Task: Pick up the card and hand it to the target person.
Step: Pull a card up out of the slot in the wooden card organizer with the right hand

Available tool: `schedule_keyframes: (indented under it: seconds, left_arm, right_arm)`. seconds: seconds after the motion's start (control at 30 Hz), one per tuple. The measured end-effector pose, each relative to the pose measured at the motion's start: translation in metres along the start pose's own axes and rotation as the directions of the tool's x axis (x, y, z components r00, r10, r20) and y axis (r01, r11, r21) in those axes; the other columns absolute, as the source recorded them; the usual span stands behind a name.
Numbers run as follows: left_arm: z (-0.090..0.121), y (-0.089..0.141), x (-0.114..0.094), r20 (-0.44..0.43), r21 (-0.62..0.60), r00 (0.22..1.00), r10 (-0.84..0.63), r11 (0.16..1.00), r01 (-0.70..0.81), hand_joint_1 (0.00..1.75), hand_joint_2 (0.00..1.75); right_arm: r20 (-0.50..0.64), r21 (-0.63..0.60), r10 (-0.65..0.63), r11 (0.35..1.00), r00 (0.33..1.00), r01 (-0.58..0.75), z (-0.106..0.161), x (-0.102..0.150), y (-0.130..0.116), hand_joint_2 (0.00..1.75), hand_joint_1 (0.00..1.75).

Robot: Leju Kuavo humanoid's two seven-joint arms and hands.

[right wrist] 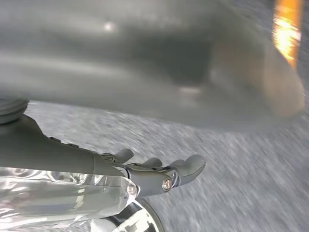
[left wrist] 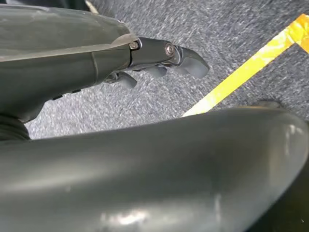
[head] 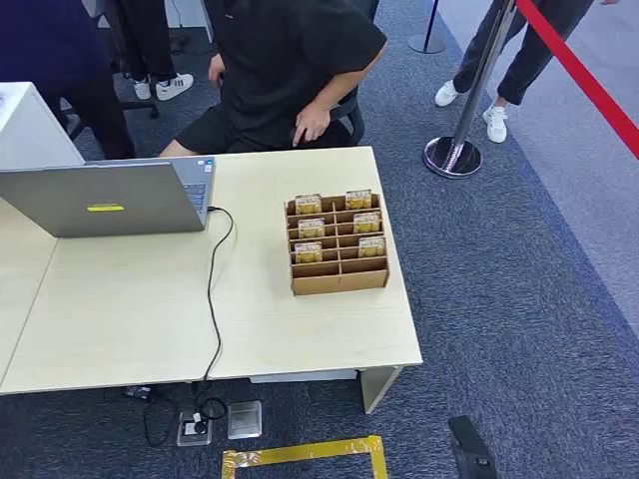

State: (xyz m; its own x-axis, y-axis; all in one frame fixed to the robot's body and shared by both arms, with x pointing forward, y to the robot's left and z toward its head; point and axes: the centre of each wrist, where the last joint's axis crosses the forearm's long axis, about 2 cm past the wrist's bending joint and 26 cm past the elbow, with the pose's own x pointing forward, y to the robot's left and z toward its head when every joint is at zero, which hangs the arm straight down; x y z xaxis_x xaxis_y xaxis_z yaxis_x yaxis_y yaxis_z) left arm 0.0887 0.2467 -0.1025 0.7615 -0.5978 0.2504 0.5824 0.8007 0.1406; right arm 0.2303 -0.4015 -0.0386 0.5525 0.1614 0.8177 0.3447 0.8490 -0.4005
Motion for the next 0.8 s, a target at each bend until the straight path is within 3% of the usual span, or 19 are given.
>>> schedule_keyframes:
  seconds: [0.07, 0.13, 0.3, 0.47, 0.63, 0.77, 0.8]
  left_arm:
    - [0.0, 0.0, -0.001, 0.0, 0.001, 1.0, 0.002, 1.0, -0.002, 0.0, 0.0]
    - [0.0, -0.001, -0.002, 0.0, 0.001, 1.0, 0.005, 1.0, -0.005, 0.0, 0.0]
    - [0.0, -0.001, -0.003, 0.001, -0.001, 1.0, 0.01, 1.0, -0.01, 0.0, 0.0]
    - [0.0, -0.002, -0.002, 0.013, -0.002, 1.0, 0.0, 1.0, 0.0, 0.0, 0.0]
    - [0.0, 0.0, -0.001, 0.018, 0.0, 1.0, -0.014, 1.0, 0.014, 0.0, 0.0]
    - [0.0, 0.0, 0.0, 0.013, 0.001, 1.0, -0.017, 1.0, 0.017, 0.0, 0.0]
    - [0.0, 0.0, 0.0, 0.013, 0.001, 1.0, -0.017, 1.0, 0.017, 0.0, 0.0]
  right_arm:
    - [0.068, 0.003, -0.009, 1.0, 0.998, 0.009, -0.005, 0.009, 0.0, 0.0, 0.0]
    - [0.218, 0.007, -0.006, 1.0, 0.976, 0.005, -0.014, 0.029, -0.001, 0.0, 0.0]
    - [0.499, 0.012, 0.038, 0.999, 0.866, -0.051, -0.03, 0.095, 0.002, 0.0, 0.0]
    - [0.661, 0.047, 0.083, 0.987, 0.745, -0.152, -0.023, 0.141, 0.012, 0.0, 0.0]
    - [0.755, 0.055, 0.166, 0.948, 0.634, -0.313, -0.016, 0.172, 0.029, 0.0, 0.0]
    - [0.798, 0.036, 0.227, 0.907, 0.559, -0.42, -0.015, 0.195, 0.05, 1.75, 0.0]
    - [0.804, 0.031, 0.239, 0.898, 0.545, -0.439, -0.014, 0.201, 0.057, 1.75, 0.0]
